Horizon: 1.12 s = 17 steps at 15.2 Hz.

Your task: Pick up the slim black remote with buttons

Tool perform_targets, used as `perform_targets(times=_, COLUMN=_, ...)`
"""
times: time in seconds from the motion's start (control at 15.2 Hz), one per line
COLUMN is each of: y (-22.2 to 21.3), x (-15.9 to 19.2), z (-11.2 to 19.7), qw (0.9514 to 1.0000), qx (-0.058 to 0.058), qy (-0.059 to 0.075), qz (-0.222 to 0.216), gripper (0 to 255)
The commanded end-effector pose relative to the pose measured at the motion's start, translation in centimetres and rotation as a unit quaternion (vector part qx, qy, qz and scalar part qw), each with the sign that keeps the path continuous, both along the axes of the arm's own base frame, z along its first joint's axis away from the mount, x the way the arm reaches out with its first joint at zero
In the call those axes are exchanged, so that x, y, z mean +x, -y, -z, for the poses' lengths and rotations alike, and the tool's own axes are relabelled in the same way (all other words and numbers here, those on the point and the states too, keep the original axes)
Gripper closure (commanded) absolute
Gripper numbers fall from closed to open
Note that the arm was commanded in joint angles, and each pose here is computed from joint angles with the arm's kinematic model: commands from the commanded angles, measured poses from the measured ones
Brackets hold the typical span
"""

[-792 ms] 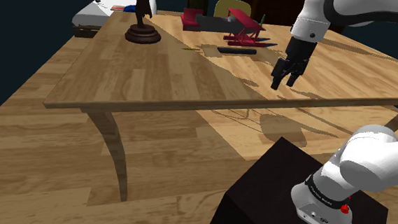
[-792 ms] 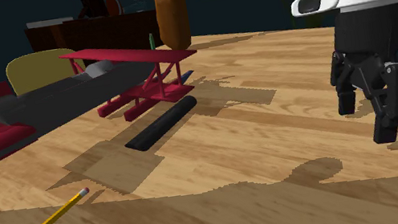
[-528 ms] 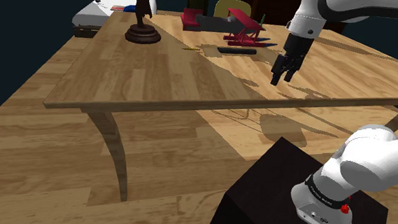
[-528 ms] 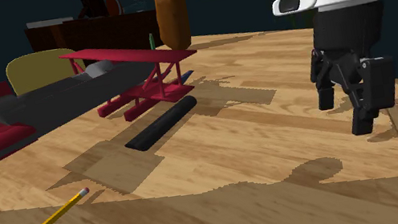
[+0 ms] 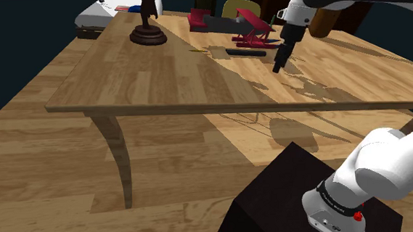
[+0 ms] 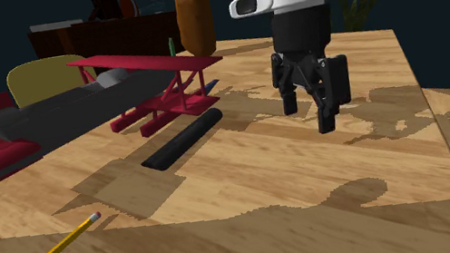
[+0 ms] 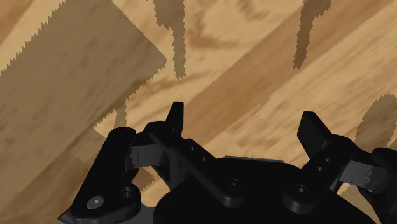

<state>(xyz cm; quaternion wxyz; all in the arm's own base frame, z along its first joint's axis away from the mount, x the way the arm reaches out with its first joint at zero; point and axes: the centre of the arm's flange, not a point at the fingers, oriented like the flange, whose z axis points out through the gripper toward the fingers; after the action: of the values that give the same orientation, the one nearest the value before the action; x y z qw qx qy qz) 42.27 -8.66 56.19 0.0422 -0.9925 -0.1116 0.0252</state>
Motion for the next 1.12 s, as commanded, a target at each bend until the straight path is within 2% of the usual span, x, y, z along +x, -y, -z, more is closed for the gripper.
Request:
perform_targets(times=0.0, y=0.7, x=2.3, z=-0.2, qw=0.9990, qx=-0.002, qy=0.004, qz=-0.045, gripper=0)
perform_targets(times=0.2, y=1.7, x=6.0, z=-0.7, qw=0.9941, qx=-0.004, qy=0.010, qz=-0.108, gripper=0)
perform_targets(times=0.46, y=2.2, x=11.0, z=-1.4, qw=0.9813, qx=-0.006, qy=0.018, qz=-0.191, gripper=0)
perform_targets(times=0.66, y=2.0, x=14.9, z=-1.9, qw=0.9672, qx=-0.008, qy=0.023, qz=-0.253, gripper=0)
perform_targets(times=0.92, y=1.1, x=19.8, z=-2.8, qw=0.9422, qx=-0.011, qy=0.031, qz=-0.333, gripper=0)
perform_targets(times=0.99, y=0.8, x=20.7, z=-2.9, qw=0.9374, qx=-0.011, qy=0.032, qz=-0.347, gripper=0)
perform_targets(times=1.06, y=0.8, x=20.7, z=-2.4, qw=0.9374, qx=-0.011, qy=0.032, qz=-0.347, gripper=0)
